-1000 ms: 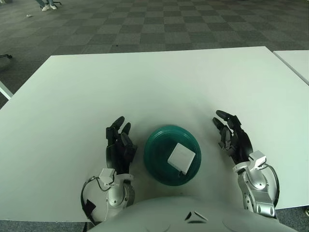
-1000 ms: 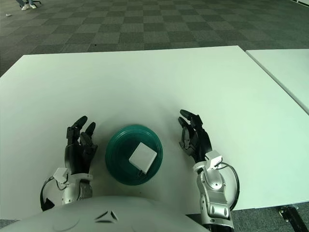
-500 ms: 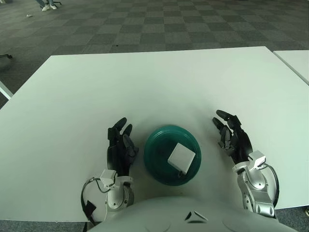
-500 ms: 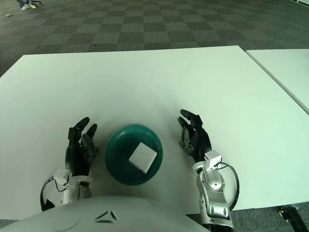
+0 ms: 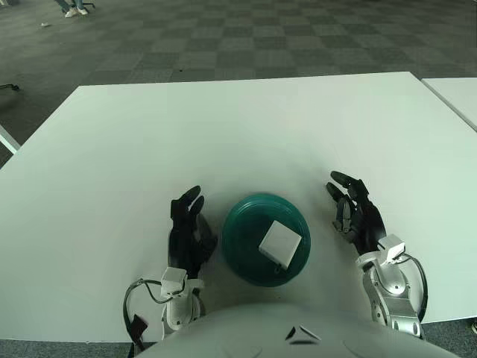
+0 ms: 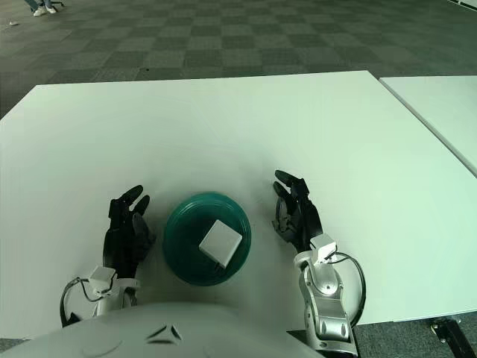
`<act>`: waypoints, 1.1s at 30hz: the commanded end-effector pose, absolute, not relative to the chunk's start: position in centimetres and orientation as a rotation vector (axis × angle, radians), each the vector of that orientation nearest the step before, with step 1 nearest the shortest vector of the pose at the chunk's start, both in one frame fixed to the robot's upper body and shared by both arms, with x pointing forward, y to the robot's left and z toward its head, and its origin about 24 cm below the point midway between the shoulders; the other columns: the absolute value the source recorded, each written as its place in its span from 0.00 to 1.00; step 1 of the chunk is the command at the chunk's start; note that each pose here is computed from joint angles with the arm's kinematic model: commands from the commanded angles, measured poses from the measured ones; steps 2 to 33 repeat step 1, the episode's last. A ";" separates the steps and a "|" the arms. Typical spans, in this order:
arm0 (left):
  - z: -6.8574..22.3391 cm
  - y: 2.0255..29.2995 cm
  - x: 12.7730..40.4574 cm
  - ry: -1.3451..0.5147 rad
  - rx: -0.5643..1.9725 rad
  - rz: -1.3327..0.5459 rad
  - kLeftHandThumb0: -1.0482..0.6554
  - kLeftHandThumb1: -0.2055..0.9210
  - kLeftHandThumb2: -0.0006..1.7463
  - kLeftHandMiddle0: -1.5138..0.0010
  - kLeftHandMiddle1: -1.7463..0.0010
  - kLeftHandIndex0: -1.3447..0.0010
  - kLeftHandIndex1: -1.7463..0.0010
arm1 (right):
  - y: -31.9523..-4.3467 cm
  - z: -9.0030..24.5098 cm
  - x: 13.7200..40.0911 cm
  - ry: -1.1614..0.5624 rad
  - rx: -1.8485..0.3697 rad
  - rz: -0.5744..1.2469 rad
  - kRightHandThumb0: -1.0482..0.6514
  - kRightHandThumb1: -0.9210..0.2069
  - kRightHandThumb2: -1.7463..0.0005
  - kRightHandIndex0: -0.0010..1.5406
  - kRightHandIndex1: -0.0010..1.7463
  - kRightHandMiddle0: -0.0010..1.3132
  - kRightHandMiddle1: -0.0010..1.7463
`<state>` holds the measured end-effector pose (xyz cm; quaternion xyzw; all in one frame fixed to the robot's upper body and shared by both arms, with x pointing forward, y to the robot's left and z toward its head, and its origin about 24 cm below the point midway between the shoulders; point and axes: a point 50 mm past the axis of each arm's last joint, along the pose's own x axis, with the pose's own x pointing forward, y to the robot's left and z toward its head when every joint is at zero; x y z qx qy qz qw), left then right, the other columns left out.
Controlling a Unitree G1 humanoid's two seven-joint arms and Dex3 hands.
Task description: Put the charger into the plate.
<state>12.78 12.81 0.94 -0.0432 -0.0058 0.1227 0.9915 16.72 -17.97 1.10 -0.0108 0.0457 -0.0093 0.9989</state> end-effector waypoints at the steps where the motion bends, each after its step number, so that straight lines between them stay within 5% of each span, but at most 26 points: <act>1: 0.0 13.3 12.0 0.059 -0.045 0.246 0.11 1.00 0.58 0.84 0.80 1.00 0.44 | -17.6 -0.7 15.5 0.205 -0.022 -0.020 0.16 0.00 0.51 0.20 0.12 0.00 0.47; 33: 0.0 13.3 12.0 0.059 -0.045 0.246 0.11 1.00 0.58 0.84 0.80 1.00 0.44 | -17.6 -0.7 15.5 0.205 -0.022 -0.020 0.16 0.00 0.51 0.20 0.12 0.00 0.47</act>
